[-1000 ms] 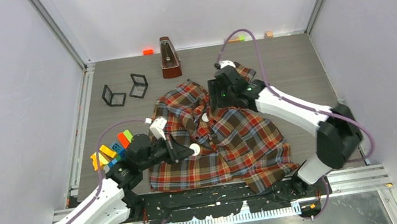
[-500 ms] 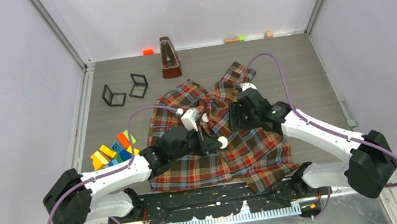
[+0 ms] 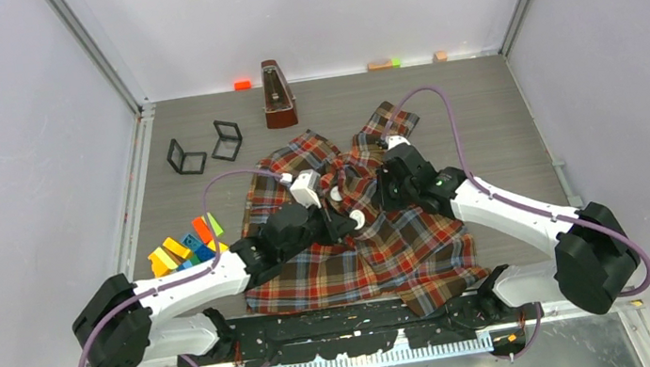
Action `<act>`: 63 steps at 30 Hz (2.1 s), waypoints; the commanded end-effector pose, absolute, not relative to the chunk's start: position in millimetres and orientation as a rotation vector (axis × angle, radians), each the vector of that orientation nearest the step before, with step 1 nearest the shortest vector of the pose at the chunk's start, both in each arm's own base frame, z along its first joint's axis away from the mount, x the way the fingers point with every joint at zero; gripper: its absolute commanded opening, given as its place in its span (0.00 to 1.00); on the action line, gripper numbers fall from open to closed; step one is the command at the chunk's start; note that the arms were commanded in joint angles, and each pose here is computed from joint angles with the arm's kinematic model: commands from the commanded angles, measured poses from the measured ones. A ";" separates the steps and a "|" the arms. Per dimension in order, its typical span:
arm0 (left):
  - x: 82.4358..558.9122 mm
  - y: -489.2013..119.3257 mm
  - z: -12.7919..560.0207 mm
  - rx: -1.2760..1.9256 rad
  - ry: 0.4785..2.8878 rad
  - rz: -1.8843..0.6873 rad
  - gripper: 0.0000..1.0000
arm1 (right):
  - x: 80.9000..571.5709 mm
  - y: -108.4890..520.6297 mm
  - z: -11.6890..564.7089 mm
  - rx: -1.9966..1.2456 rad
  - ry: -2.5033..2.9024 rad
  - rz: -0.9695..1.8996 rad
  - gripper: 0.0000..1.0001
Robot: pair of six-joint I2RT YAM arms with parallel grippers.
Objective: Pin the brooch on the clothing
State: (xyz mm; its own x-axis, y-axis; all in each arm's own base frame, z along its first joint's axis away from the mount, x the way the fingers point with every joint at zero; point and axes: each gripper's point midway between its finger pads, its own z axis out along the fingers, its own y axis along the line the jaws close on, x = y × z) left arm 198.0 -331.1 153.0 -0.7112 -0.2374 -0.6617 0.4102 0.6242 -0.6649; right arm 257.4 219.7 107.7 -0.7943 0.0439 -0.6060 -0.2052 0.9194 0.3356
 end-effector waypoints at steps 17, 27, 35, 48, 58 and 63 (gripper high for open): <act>231.9 -348.5 145.7 0.126 2.054 -0.968 0.00 | 231.7 257.9 153.0 -0.146 2.286 0.945 0.00; 231.2 -349.6 141.6 0.136 2.070 -0.939 0.00 | 224.9 260.7 156.0 -0.171 2.275 0.991 0.01; 231.3 -350.7 144.1 0.122 2.054 -0.956 0.00 | 216.7 263.0 134.4 -0.189 2.348 0.998 0.01; 230.5 -350.1 151.6 0.024 1.986 -1.058 0.00 | 208.4 257.0 108.5 -0.195 2.424 0.939 0.01; 226.5 -346.9 163.3 -0.011 1.905 -1.144 0.00 | 205.4 249.1 85.7 -0.156 2.473 0.889 0.01; 225.4 -349.9 163.1 -0.005 1.903 -1.166 0.00 | 205.2 251.9 89.6 -0.164 2.455 0.916 0.01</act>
State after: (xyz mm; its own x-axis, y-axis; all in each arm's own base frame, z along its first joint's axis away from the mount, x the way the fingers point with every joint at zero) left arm 215.2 -337.9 111.5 -0.6845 -0.2931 -0.6675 0.3513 0.6697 -0.6543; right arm 206.7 253.0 94.5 -0.8618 0.0659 -0.5030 -0.2829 0.7606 0.5844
